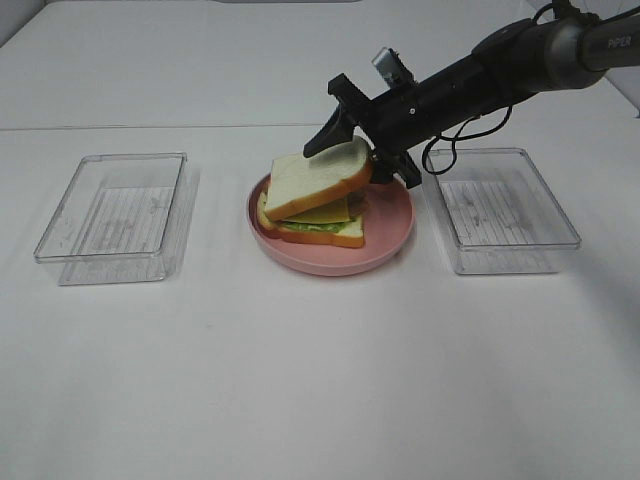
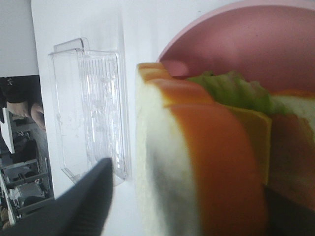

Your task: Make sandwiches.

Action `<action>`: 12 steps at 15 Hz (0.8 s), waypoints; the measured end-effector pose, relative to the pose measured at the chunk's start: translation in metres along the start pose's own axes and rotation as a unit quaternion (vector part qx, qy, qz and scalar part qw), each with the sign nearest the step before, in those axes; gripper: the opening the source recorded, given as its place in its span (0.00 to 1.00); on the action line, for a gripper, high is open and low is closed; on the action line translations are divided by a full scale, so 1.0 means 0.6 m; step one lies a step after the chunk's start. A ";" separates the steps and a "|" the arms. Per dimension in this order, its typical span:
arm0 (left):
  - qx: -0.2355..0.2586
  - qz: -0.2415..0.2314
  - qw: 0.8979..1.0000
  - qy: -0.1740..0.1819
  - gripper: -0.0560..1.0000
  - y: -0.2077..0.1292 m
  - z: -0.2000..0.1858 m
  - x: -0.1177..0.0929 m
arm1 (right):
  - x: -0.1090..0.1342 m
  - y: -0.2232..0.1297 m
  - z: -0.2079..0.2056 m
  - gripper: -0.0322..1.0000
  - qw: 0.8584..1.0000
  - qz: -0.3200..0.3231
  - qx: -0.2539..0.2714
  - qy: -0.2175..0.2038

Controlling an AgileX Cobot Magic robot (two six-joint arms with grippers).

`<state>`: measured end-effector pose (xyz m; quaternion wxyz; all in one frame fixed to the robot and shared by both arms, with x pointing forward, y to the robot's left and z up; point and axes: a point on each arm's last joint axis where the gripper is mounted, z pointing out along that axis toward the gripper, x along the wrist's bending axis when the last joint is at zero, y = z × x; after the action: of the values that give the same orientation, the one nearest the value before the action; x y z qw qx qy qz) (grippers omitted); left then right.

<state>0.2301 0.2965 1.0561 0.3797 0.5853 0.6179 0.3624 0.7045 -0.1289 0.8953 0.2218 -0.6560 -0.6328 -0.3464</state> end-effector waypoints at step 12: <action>0.000 0.000 1.000 0.000 0.99 0.000 0.000 0.000 | 0.094 0.076 -0.145 0.89 0.958 -0.160 -0.011 -0.237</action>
<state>0.2301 0.2965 1.0561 0.3797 0.5853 0.6179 0.3624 0.7321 -0.1590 1.0013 0.0001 -0.6118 -0.7600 -0.2194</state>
